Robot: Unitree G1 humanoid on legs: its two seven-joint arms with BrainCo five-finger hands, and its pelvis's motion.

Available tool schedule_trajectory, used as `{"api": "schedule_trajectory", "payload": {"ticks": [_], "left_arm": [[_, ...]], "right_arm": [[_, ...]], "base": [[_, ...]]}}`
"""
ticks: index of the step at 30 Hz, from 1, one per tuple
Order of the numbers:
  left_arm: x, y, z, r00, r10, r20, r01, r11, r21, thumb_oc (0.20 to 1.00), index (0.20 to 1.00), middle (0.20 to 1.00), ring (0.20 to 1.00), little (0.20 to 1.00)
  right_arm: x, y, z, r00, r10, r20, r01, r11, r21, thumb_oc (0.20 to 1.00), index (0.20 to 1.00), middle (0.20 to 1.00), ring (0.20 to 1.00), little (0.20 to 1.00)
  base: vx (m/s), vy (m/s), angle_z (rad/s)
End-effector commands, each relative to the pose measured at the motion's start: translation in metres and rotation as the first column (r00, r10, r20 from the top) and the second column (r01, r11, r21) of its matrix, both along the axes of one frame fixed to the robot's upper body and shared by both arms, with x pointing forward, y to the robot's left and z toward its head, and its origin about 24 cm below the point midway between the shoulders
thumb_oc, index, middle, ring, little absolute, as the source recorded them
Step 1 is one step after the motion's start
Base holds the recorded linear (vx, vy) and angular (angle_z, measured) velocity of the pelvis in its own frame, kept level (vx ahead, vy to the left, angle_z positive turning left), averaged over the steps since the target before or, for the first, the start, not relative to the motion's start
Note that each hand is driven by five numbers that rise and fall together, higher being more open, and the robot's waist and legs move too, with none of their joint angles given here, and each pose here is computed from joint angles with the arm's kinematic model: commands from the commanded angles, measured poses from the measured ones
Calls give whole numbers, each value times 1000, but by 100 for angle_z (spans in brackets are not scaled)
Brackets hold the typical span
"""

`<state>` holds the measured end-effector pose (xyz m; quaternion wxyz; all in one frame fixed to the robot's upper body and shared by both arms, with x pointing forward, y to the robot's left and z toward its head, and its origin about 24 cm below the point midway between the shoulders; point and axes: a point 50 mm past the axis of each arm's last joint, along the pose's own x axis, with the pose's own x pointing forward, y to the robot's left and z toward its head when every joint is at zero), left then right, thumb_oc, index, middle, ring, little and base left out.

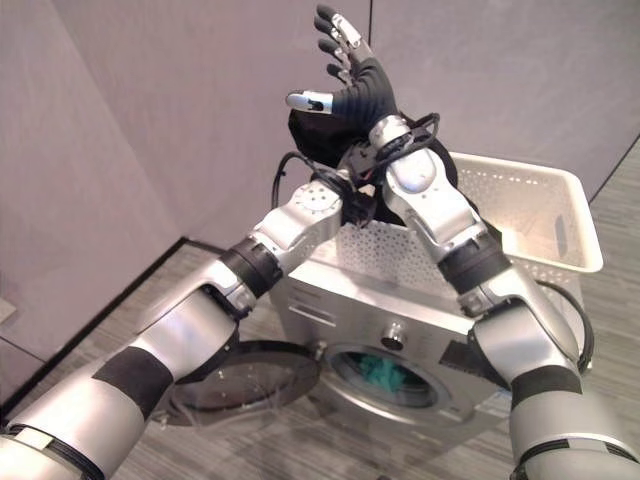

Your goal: Grab the laundry basket,head to the washer,open it,put in the laundry and shut it.

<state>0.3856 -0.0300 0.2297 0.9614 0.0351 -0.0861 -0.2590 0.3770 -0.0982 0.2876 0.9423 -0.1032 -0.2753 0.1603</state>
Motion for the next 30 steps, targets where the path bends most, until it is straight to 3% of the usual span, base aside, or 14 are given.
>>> {"api": "schedule_trajectory", "payload": {"ticks": [1, 9, 14, 21, 22, 23, 24, 30], "left_arm": [[19, 34, 47, 982, 140, 131, -139, 990, -14, 1000, 1000, 1000, 1000, 1000], [18, 23, 47, 985, 72, 160, -101, 978, 185, 1000, 1000, 1000, 1000, 1000], [17, 19, 48, 985, 64, 162, -96, 976, 197, 1000, 1000, 1000, 1000, 1000], [19, 27, 55, 979, 100, 177, -126, 981, 144, 1000, 1000, 1000, 1000, 1000], [18, 30, 60, 975, 100, 201, -126, 985, 121, 878, 878, 878, 878, 878], [18, 33, 62, 972, 103, 212, -131, 984, 120, 576, 576, 576, 576, 576], [19, 36, 64, 968, 111, 225, -141, 983, 120, 200, 200, 200, 200, 200], [24, 60, 68, 950, 170, 260, -206, 971, 118, 200, 200, 200, 200, 200]], "right_arm": [[8, -18, 39, 993, -93, 76, 92, 996, 13, 1000, 1000, 1000, 1000, 1000], [24, -32, 65, 980, -197, 11, 197, 980, 14, 1000, 1000, 1000, 1000, 1000], [26, -44, 88, 963, -270, 10, 269, 963, 32, 1000, 1000, 1000, 1000, 1000], [15, -52, 107, 966, -248, 68, 237, 961, 139, 1000, 1000, 1000, 1000, 1000], [8, -53, 109, 970, -218, 108, 199, 966, 162, 1000, 1000, 1000, 1000, 1000], [4, -55, 110, 968, -214, 132, 192, 968, 164, 1000, 1000, 1000, 1000, 1000], [1, -58, 110, 965, -214, 154, 189, 969, 161, 1000, 1000, 1000, 1000, 1000], [-24, -79, 108, 930, -224, 292, 196, 973, 124, 1000, 1000, 1000, 1000, 1000]], "base": [[0, 8, 3], [0, 0, 0], [0, 0, 0], [0, 0, 0], [0, 0, 0], [0, 0, 0], [0, 0, 0], [3, 0, -3]]}}
